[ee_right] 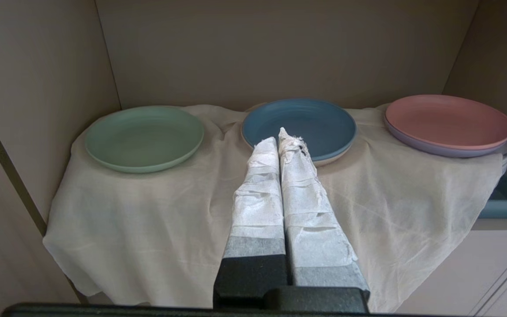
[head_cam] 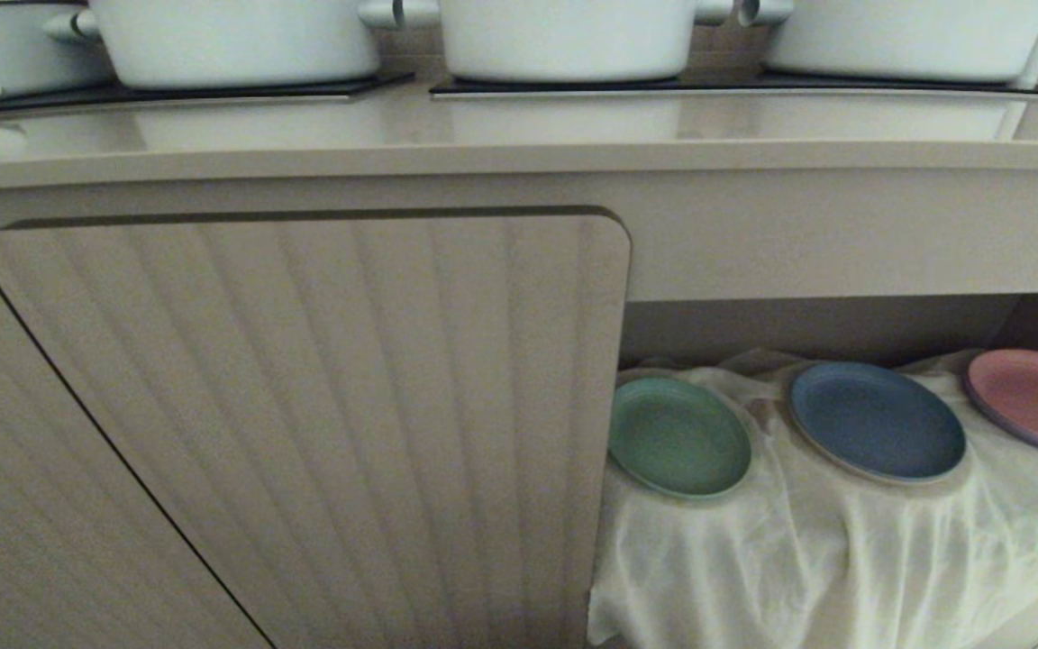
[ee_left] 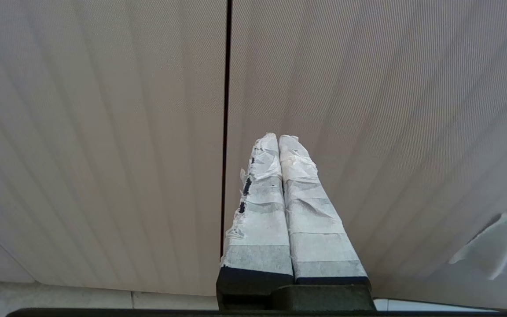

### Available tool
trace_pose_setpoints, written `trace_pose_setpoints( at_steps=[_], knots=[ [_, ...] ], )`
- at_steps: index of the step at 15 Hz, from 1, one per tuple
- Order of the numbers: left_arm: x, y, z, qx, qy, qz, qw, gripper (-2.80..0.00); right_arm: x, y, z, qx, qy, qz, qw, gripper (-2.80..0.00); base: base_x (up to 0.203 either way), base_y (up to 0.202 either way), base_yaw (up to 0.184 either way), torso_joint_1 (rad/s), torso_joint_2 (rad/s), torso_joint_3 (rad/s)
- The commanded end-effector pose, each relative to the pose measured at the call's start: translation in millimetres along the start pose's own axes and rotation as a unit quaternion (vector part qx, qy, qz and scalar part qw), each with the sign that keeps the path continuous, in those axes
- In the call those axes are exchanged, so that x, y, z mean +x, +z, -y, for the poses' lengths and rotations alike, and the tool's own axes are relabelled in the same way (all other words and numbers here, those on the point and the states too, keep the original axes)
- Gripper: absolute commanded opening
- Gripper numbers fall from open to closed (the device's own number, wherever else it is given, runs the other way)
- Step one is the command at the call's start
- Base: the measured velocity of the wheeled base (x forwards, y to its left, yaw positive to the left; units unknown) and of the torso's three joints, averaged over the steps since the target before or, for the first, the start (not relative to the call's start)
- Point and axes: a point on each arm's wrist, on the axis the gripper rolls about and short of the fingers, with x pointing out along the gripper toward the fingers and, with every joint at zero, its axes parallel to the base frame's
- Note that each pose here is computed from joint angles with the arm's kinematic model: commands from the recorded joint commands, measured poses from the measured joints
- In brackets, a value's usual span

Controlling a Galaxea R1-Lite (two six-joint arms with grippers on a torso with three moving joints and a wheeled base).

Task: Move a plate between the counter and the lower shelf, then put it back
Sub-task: Pick up the plate in the cupboard

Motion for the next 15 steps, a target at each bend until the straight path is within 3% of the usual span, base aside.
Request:
trace_pose_setpoints(
  at_steps=[1, 15],
  knots=[
    [0.0, -0.1, 0.0, 0.0, 0.0, 0.0, 1.0, -2.8, 0.0, 0.2, 0.0, 0.002, 0.0, 0.001, 1.0, -2.8, 0.0, 0.0, 0.0, 0.0, 0.0, 0.0],
    [0.0, -0.1, 0.0, -0.001, 0.0, 0.0, 1.0, -2.8, 0.0, 0.2, 0.0, 0.016, 0.0, 0.001, 1.0, -2.8, 0.0, 0.0, 0.0, 0.0, 0.0, 0.0]
  ],
)
